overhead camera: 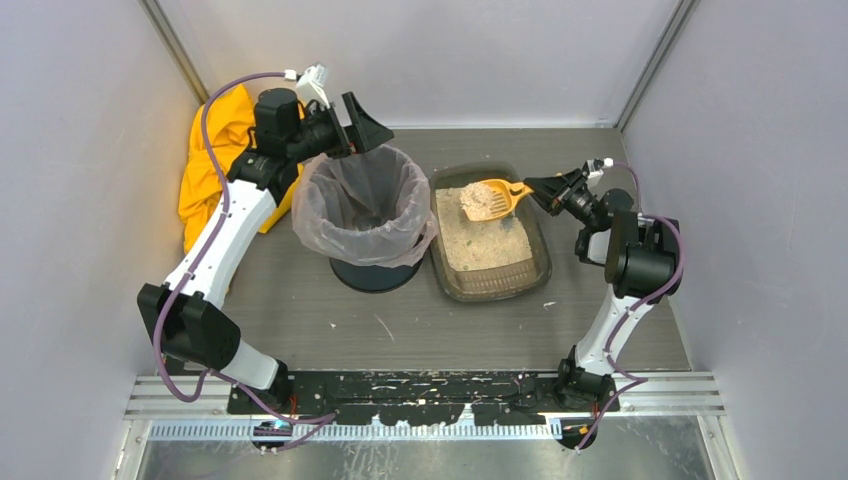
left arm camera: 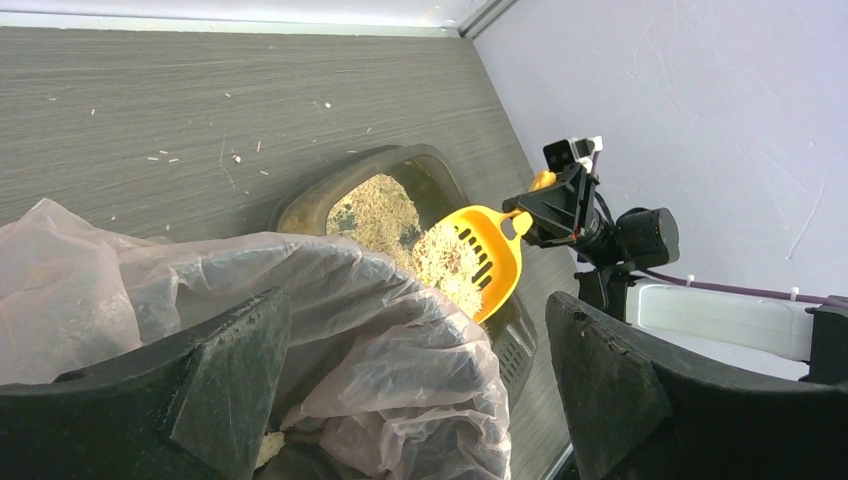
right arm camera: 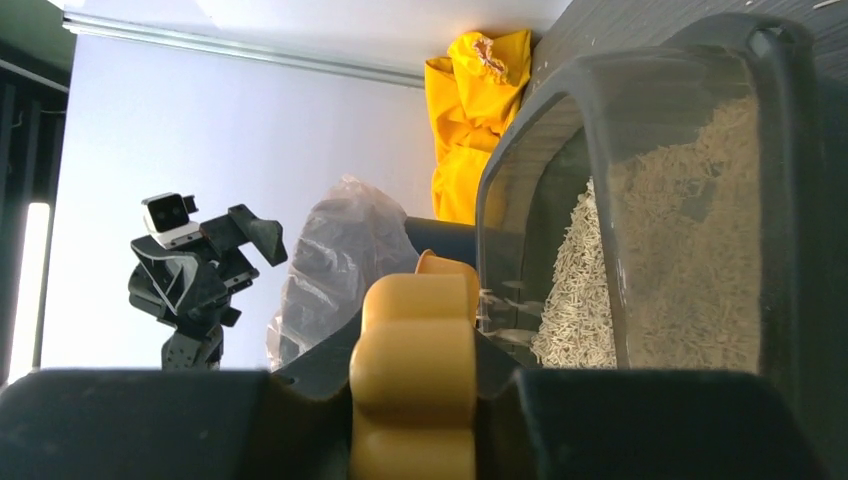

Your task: Clean the litter box

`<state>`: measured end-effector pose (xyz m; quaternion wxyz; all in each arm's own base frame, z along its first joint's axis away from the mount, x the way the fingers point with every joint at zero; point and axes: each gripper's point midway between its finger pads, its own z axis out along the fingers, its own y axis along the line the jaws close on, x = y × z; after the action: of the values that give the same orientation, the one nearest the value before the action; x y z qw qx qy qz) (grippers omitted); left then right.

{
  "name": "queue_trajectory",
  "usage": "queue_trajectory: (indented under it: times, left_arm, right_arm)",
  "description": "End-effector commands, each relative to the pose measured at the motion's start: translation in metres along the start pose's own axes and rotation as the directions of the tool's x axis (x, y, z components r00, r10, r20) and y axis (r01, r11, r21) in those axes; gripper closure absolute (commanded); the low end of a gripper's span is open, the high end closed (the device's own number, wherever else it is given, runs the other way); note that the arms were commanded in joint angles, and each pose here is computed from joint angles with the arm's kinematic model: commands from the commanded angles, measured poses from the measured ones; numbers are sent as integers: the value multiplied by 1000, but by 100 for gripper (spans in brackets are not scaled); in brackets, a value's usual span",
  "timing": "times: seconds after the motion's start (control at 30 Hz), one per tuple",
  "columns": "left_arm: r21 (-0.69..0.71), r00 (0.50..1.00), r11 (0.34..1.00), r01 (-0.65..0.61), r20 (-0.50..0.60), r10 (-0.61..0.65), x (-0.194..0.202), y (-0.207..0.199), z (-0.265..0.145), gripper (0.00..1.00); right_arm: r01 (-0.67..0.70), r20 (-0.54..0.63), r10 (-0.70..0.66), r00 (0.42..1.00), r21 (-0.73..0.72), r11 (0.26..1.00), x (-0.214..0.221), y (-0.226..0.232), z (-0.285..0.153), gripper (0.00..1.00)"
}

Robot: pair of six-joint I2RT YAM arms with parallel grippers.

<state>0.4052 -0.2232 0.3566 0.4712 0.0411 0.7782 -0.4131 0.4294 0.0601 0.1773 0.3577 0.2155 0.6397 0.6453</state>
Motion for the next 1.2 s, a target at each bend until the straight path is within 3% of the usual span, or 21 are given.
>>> queue_trajectory:
  times: [0.0,0.07,0.27,0.47,0.67,0.83,1.0,1.17]
  left_arm:
    - [67,996,996,-59,69,55,-24,-25,-7,3]
    - [57,996,996,-66,69,62,-23,-24,-8,3]
    - [68,996,996,-55,71,50,-25,-24,-5,3]
    - [67,996,996,-58,71,54,-24,-25,-7,3]
    - [67,996,996,-53,68,48,-22,-24,-6,3]
    - [62,996,996,-61,73,56,-24,-25,-9,3]
    - [60,996,997,-54,68,50,-21,-23,-8,3]
    - [61,995,996,-63,75,59,-25,-25,-8,3]
  right_arm:
    - [115,46,-112,993,-62,991,-19,29,-16,99]
    - [112,61,-108,992,-56,992,-23,27,-18,99]
    - [93,-49,-97,994,-90,992,12,29,14,99]
    - [104,31,-102,994,-61,993,-16,24,-10,99]
    - [86,-42,-90,995,-79,993,9,24,11,99]
    - [82,9,-82,997,-61,995,-9,18,-1,99]
    - [69,-73,-75,995,-81,994,18,19,20,99]
    - [57,1,-57,998,-44,997,-3,6,1,99]
